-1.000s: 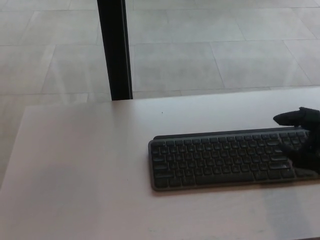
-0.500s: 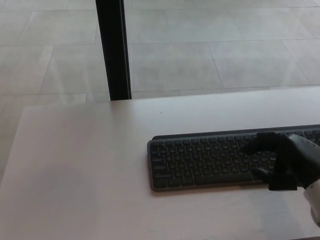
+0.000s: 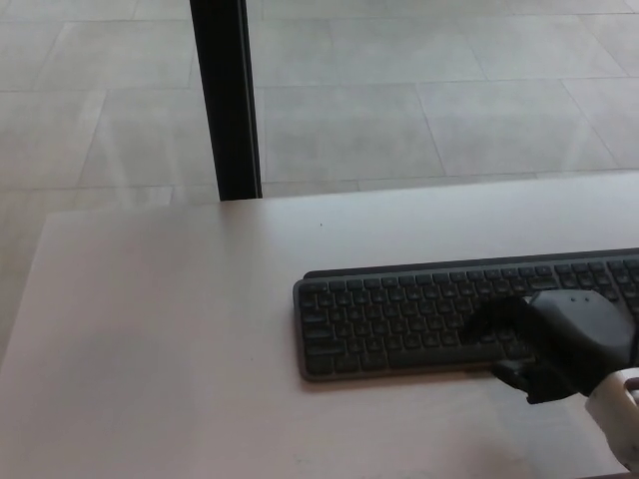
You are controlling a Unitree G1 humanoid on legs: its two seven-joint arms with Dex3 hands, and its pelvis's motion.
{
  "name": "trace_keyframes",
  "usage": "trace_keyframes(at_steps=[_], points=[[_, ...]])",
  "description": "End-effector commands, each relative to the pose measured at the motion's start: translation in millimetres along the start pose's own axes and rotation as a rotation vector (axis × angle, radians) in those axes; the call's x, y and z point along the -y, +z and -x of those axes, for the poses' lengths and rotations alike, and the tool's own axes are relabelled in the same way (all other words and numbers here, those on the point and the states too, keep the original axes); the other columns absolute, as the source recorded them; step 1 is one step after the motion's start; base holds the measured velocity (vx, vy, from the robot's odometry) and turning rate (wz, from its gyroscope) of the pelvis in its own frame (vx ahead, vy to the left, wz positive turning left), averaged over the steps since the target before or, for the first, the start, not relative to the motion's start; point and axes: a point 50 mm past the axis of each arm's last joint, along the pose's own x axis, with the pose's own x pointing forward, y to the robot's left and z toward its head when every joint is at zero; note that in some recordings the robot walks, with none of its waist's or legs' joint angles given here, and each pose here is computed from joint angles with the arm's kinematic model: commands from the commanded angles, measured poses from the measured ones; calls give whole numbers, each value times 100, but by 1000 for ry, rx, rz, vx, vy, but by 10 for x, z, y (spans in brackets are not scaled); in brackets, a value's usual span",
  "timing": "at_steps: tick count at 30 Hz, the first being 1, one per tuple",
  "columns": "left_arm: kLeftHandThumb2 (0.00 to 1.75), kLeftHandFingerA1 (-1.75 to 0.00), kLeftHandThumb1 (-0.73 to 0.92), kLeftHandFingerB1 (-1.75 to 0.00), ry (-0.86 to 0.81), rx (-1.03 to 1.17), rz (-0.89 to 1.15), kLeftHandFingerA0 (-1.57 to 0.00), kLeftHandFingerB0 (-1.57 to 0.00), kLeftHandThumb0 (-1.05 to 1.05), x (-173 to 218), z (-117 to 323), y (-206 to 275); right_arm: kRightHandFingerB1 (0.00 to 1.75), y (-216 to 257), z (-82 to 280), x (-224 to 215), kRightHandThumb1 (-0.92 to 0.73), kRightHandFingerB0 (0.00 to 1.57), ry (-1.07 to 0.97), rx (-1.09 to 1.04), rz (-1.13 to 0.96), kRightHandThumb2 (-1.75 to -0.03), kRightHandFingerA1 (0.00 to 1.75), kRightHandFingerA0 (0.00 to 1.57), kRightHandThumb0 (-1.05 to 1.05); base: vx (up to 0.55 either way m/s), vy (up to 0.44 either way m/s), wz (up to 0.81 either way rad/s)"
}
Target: The robot uses its right fingers to click on the space key of the black keyboard placed on the center of the white desk.
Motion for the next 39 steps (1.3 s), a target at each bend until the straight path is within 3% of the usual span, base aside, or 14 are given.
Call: trace_keyframes(at_steps=[1, 5, 6, 7, 8, 11, 12, 13, 18, 21, 22, 25, 30, 39], points=[[59, -154, 51, -61, 10, 62, 25, -91, -76, -48, -60, -27, 146, 61, 0, 15, 65, -58, 78, -22, 212, 323, -63, 156, 86, -31, 0, 0, 0], [74, -143, 42, -65, 1, 57, 42, -99, -71, -60, -64, -26, 134, 61, -27, 1, 74, -58, 76, -15, 194, 344, -64, 157, 85, -28, 0, 0, 0], [62, -165, 51, -62, 3, 58, 43, -93, -74, -53, -64, -25, 134, 61, -28, -5, 75, -57, 76, -14, 188, 340, -63, 161, 85, -27, 0, 0, 0], [73, -144, 42, -66, 6, 59, 43, -100, -71, -59, -67, -25, 134, 61, -30, -16, 75, -59, 75, -11, 174, 334, -63, 161, 86, -27, 0, 0, 0], [61, -163, 52, -61, 6, 62, 26, -93, -77, -50, -72, -24, 131, 72, -34, -25, 73, -43, 70, -4, 163, 339, -90, 130, 115, -30, 0, 0, 0], [61, -162, 52, -61, 8, 52, 33, -93, -76, -50, -68, -26, 129, 71, -33, -34, 69, -43, 69, 7, 155, 344, -89, 132, 117, -30, 0, 0, 0], [68, -156, 42, -65, 10, 50, 37, -101, -73, -59, -65, -26, 129, 59, -27, -37, 70, -58, 75, -1, 155, 337, -62, 162, 88, -25, 0, 0, 0], [68, -155, 42, -65, 10, 55, 35, -97, -73, -62, -63, -24, 127, 60, -23, -41, 67, -60, 74, 2, 152, 342, -63, 163, 86, -27, 0, 0, 0], [56, -162, 53, -61, 9, 54, 39, -92, -79, -49, -71, -21, 113, 60, -24, -42, 48, -61, 75, 3, 155, 338, -63, 164, 88, -25, 0, 0, 0], [74, -142, 42, -66, 7, 51, 24, -100, -71, -59, -81, -21, 104, 59, -33, -46, 25, -57, 75, 6, 141, 325, -65, 163, 87, -22, 0, 0, 0], [62, -164, 52, -63, 13, 51, 40, -90, -77, -51, -76, -21, 105, 59, -36, -56, 16, -56, 75, 4, 133, 334, -67, 165, 90, -22, 0, 0, 0], [59, -169, 51, -62, 19, 45, 36, -90, -76, -47, -78, -23, 106, 60, -31, -68, 5, -56, 75, 3, 133, 326, -67, 168, 91, -21, 0, 0, 0], [58, -145, 51, -60, 24, 49, 36, -91, -76, -50, -67, -20, 100, 60, -33, -85, -10, -54, 76, 2, 129, 316, -67, 165, 87, -21, 0, 0, 0], [61, -161, 53, -63, 10, 49, 28, -89, -76, -47, -76, -16, 82, 62, -95, -121, -43, -52, 77, 8, 89, 313, -66, 170, 90, -18, 0, 0, 0]])
